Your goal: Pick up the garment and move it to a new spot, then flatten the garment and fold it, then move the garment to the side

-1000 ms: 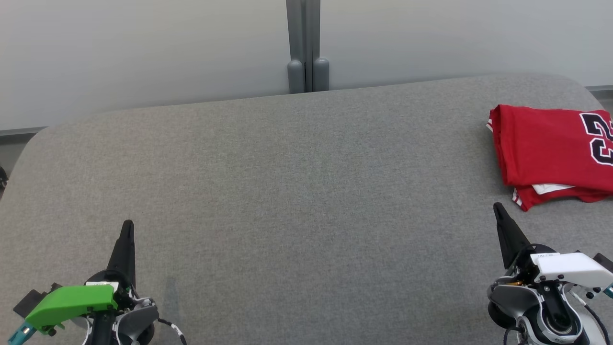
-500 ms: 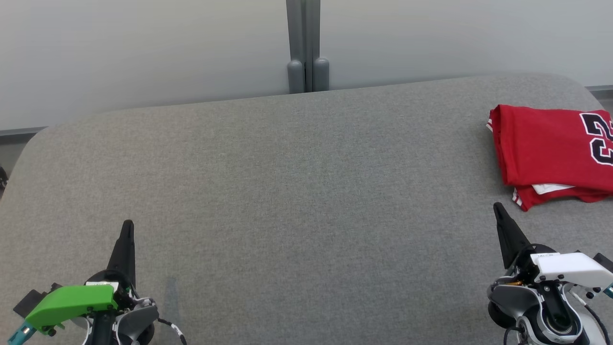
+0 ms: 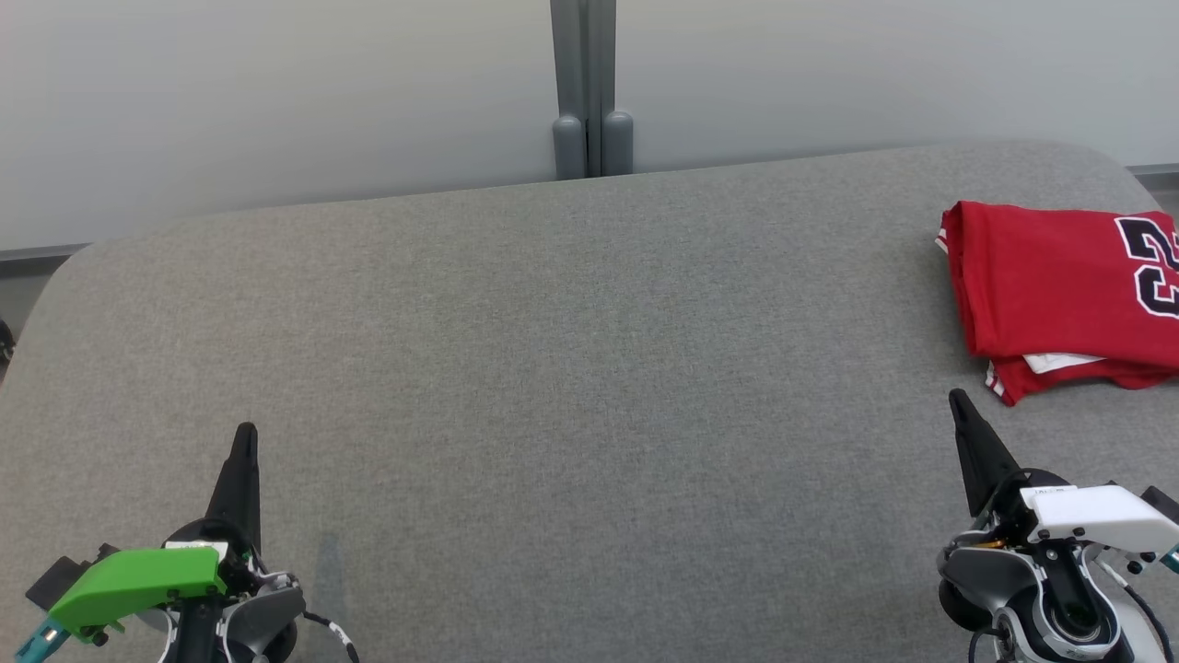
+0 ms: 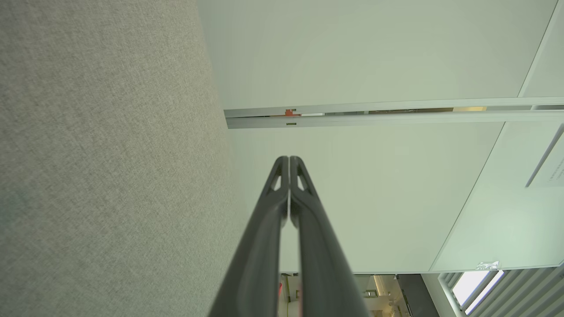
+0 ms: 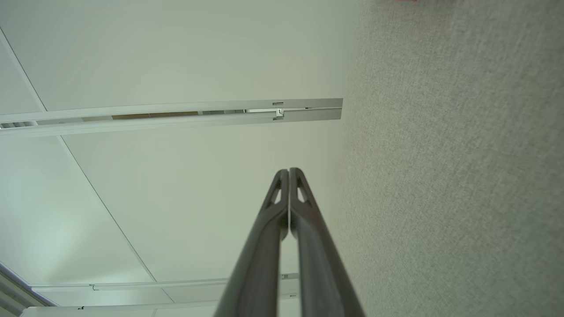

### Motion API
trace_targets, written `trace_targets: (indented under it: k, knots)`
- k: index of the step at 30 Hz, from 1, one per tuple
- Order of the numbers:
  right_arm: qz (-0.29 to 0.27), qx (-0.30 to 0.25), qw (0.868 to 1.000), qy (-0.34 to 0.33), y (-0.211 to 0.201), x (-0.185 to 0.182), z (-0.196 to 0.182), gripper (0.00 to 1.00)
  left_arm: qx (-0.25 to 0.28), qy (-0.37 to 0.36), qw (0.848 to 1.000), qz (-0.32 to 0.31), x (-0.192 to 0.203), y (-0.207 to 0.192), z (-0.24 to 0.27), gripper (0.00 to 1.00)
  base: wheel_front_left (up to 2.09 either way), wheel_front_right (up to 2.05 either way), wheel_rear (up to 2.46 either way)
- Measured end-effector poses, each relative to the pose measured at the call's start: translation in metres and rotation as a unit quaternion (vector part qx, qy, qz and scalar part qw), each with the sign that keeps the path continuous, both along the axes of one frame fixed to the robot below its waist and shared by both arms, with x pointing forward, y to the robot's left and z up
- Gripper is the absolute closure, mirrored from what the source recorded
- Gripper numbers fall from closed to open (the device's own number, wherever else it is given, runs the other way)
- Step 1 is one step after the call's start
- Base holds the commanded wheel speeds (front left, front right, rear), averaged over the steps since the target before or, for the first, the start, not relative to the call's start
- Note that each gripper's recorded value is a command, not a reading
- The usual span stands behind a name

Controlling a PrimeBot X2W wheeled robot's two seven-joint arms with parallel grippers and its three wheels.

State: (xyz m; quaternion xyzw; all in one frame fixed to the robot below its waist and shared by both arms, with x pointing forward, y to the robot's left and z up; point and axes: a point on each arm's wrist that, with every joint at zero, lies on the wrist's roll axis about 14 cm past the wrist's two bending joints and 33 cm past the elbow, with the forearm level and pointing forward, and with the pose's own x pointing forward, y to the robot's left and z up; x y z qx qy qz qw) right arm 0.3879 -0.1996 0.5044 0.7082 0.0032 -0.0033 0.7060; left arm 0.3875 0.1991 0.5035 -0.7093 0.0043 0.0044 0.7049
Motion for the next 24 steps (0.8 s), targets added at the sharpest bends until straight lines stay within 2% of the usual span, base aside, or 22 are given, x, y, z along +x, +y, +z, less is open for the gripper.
trace_targets:
  k: [24]
  knots:
    - [0.0, 0.0, 1.0, 0.0, 0.0, 0.0, 0.0, 1.0, 0.0, 0.0, 1.0, 0.0, 0.0, 0.0, 0.0, 1.0, 0.0, 0.0, 0.0]
